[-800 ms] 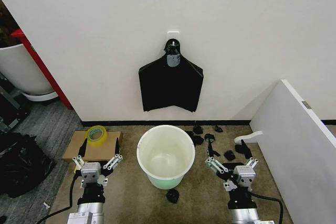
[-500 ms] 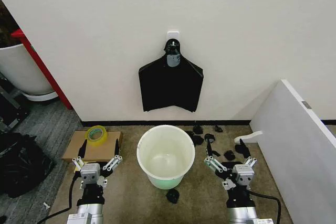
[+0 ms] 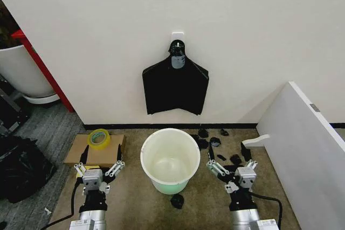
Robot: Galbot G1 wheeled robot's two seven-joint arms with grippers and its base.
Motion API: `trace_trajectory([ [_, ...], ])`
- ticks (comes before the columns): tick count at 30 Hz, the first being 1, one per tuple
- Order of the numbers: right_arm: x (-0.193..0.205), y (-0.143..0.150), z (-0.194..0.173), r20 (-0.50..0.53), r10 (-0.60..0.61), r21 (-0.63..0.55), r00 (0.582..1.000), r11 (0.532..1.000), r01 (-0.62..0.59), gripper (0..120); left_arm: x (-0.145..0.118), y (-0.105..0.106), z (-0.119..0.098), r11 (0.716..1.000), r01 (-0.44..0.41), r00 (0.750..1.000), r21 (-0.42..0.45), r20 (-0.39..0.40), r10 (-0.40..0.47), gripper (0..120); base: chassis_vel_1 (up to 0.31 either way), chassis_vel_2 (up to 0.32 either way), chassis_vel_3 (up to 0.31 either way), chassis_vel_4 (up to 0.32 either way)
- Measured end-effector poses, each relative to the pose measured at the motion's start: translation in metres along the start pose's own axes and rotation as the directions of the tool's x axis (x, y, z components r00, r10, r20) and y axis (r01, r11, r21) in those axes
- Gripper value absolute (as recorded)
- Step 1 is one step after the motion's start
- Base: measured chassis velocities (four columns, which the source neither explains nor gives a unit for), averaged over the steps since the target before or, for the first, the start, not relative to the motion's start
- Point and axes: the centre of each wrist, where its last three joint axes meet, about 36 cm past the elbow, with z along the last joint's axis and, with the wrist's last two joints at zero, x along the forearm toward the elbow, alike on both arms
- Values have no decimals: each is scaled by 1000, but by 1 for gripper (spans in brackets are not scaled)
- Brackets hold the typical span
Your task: Place the garbage bag over the trash bin.
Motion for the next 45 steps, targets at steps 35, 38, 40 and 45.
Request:
trace_trajectory([
  [35, -277, 17, 24, 90, -313, -333, 945, 885, 325, 100, 17, -10, 17, 1000, 20, 999, -5, -43, -20, 100, 0, 0, 0, 0],
  [38, -291, 18, 19, 100, -314, -327, 944, 886, 330, 100, 17, -9, 17, 1000, 23, 999, -6, -41, -23, 100, 0, 0, 0, 0],
  [40, -295, 19, 16, 106, -315, -328, 943, 885, 332, 100, 17, -9, 17, 1000, 24, 999, -6, -40, -24, 100, 0, 0, 0, 0],
  [45, -317, 25, 6, 120, -310, -324, 943, 886, 332, 100, 16, -9, 14, 1000, 28, 999, -2, -38, -28, 100, 0, 0, 0, 0],
])
